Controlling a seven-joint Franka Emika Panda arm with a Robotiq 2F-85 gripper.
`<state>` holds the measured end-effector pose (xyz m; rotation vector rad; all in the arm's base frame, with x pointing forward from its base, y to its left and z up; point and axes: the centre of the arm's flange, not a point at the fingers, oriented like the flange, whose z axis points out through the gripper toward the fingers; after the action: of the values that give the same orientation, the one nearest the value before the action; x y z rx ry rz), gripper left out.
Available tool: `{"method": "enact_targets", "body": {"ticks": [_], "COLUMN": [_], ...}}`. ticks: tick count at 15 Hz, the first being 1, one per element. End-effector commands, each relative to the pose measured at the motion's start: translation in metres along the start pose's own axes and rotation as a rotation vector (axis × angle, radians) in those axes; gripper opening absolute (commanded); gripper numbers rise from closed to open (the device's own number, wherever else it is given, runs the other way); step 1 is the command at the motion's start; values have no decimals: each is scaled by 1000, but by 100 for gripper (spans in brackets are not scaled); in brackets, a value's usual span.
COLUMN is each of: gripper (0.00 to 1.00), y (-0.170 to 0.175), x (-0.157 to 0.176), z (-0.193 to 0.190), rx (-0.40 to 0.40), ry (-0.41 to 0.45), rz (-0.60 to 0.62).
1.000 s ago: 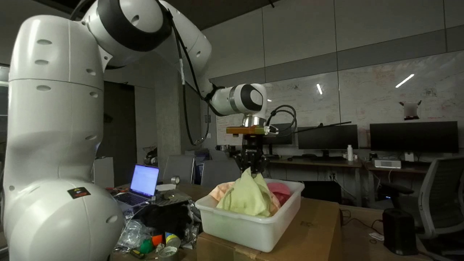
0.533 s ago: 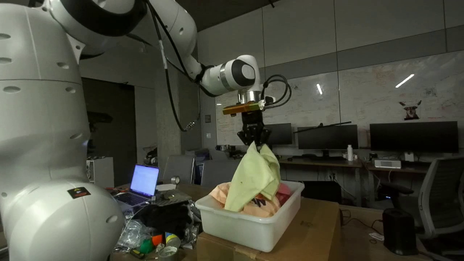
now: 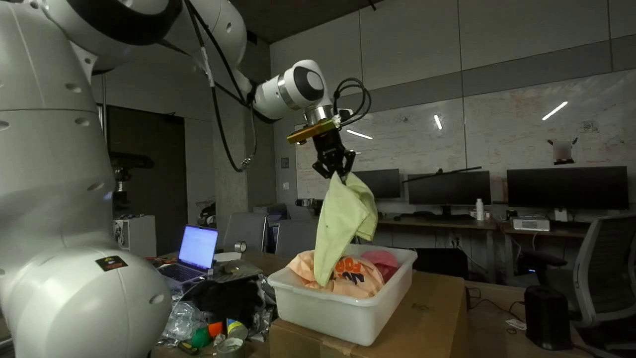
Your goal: Remove the green towel and the peach and pink shirts from the basket respectively
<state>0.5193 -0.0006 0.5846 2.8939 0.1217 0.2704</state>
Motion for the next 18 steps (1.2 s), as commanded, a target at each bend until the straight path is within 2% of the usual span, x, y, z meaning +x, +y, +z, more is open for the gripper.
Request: {"method": "enact_targets", "body": {"ticks": [1,4,10,15,18], "gripper": [5,5,5,5,5], "y": [-52,-104,-191,-234,-244], "x": [2,-1,-12,-26,-24], "z": [-31,-48,-71,-77,-78], "rx": [-91,-117,-107,-101,-81], "ry": [46,63,68,60,81], "rz": [-109,-238,-420,-548,-583]}}
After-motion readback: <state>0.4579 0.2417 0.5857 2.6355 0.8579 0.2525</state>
